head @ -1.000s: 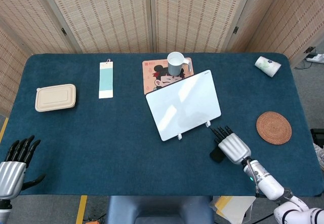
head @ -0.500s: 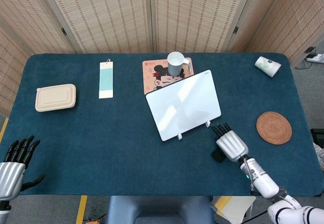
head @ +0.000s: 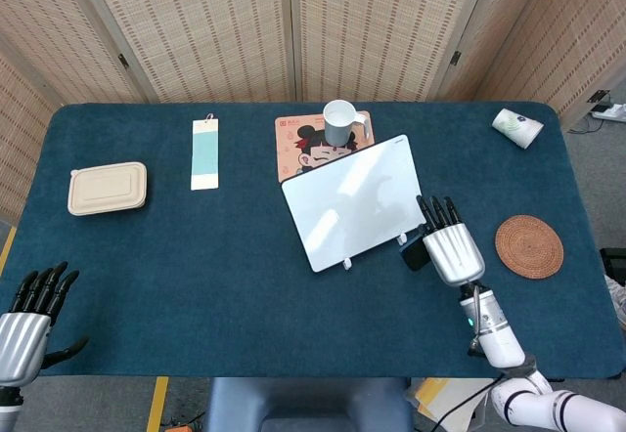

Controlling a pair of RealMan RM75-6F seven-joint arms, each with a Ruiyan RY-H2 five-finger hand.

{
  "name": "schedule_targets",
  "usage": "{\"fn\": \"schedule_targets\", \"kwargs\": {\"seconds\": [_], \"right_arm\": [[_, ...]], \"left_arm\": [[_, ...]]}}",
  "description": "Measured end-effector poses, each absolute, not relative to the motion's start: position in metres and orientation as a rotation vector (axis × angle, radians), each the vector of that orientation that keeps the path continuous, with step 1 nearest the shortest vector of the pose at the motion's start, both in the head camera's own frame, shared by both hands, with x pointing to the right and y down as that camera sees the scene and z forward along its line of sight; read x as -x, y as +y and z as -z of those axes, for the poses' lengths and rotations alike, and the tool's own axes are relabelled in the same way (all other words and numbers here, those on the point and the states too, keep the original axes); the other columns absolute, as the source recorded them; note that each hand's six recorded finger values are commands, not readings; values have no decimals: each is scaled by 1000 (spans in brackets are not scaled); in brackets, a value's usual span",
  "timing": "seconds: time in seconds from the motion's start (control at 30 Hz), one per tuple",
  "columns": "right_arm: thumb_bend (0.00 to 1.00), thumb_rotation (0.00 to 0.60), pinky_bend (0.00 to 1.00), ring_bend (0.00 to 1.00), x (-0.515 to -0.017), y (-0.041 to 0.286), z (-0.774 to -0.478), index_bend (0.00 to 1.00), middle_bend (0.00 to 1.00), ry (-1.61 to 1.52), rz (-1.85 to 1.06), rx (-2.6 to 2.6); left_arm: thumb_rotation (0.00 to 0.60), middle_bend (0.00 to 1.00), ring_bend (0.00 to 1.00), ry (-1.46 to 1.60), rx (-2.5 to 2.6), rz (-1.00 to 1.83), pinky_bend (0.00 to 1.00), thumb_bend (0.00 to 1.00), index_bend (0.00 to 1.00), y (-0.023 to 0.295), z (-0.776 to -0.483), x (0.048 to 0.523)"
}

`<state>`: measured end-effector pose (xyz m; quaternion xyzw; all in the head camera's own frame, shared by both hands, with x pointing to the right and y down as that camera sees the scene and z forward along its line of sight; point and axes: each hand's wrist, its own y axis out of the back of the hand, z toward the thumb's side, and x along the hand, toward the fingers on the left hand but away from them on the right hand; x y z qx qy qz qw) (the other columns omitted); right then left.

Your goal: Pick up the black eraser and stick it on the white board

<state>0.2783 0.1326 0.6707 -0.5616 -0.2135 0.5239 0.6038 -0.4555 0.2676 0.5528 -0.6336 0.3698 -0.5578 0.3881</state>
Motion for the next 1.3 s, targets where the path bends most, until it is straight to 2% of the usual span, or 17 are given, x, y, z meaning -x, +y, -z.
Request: {"fn": "schedule_targets", "kwargs": {"seconds": [0.4,0.97,1.03,1.3], "right_arm": [[187,600,141,97,-219,84,-686,592,111,-641,-1162,1220],[187,600,141,84,-193,69,-708,590,109,-725,-1206,1283],[187,600,135,75,-193,69,-710,564,100,-723,-1216,1277],[188,600,109,29,-199,69,-713,334,28,-688,-1243,1253]], "left_arm": [[600,0,0,950,1631,1412,0,181,0,268,-550,458],[600,0,0,926,1642,1401,0,181,0,273,-549,452],[600,0,0,927,1641,1400,0,181,0,273,-548,453],[600,0,0,924,1637,1405,0,181,0,273,-549,453]]}}
